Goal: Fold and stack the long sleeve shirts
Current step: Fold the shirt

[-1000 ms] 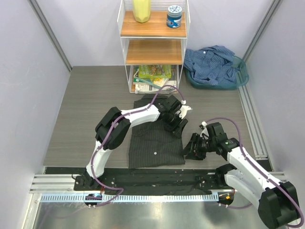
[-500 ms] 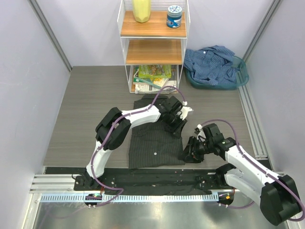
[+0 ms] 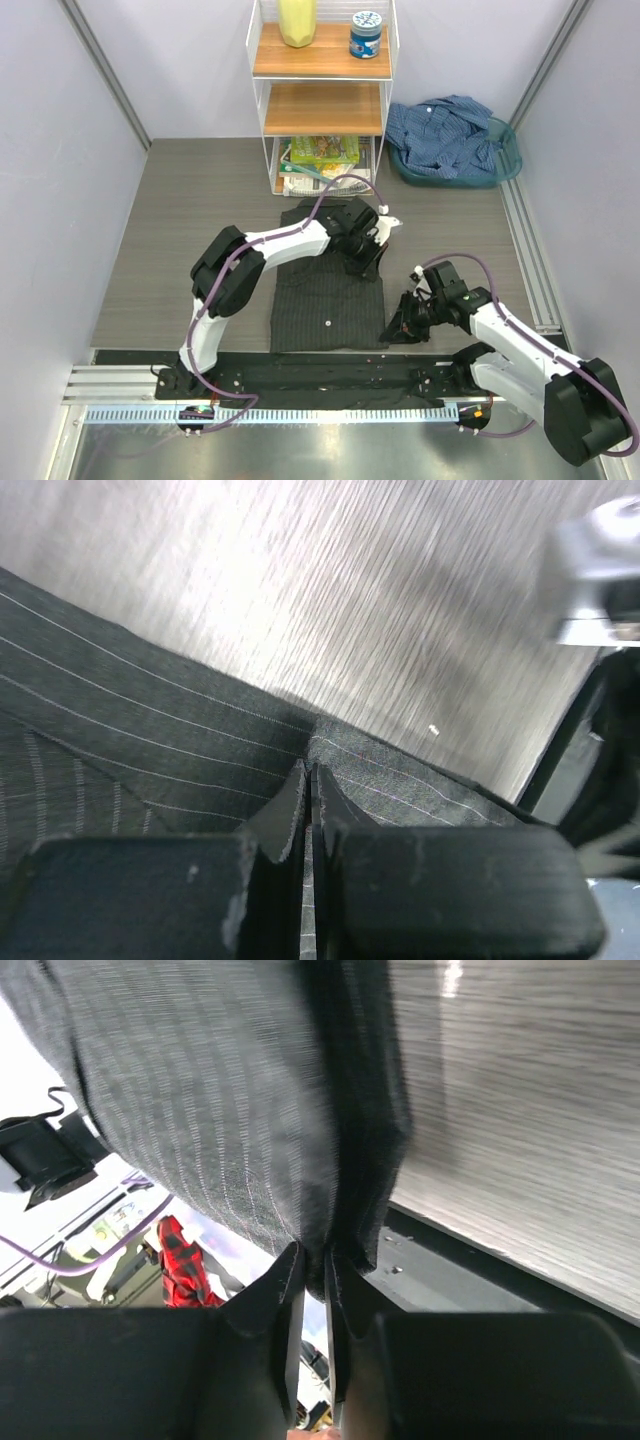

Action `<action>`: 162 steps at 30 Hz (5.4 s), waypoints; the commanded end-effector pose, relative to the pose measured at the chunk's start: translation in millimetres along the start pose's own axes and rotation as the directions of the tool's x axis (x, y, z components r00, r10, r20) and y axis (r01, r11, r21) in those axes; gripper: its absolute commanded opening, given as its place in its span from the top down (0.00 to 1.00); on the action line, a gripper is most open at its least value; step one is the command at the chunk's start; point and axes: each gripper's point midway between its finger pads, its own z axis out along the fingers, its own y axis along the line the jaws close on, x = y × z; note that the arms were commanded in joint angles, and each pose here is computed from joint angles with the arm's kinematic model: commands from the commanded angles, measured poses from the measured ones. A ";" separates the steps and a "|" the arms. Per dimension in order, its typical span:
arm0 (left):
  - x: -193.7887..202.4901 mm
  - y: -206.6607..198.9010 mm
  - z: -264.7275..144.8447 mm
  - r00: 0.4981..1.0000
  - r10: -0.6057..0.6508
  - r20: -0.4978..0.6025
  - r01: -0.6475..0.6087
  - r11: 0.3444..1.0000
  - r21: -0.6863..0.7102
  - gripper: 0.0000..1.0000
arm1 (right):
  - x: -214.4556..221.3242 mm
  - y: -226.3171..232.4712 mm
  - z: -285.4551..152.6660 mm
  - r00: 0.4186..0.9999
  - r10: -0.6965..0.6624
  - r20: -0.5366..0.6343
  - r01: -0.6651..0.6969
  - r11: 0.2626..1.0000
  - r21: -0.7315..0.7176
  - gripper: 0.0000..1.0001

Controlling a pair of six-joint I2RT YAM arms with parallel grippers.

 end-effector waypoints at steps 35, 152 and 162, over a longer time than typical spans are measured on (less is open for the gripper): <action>110.2 -94.9 -216.9 0.985 -0.168 0.033 0.139 0.898 0.417 0.39 | -15.2 152.0 -14.9 0.812 -0.550 0.194 0.578 0.712 -0.400 0.62; 99.2 -161.5 -79.0 0.980 0.012 -0.197 0.104 0.815 0.570 0.00 | -157.3 95.3 -61.6 0.878 -0.417 0.236 0.476 0.816 -0.328 0.00; 97.8 -137.4 -14.6 0.974 -0.051 -0.222 0.167 0.824 0.541 0.00 | -166.9 79.3 -68.2 0.899 -0.355 0.255 0.424 0.850 -0.313 0.00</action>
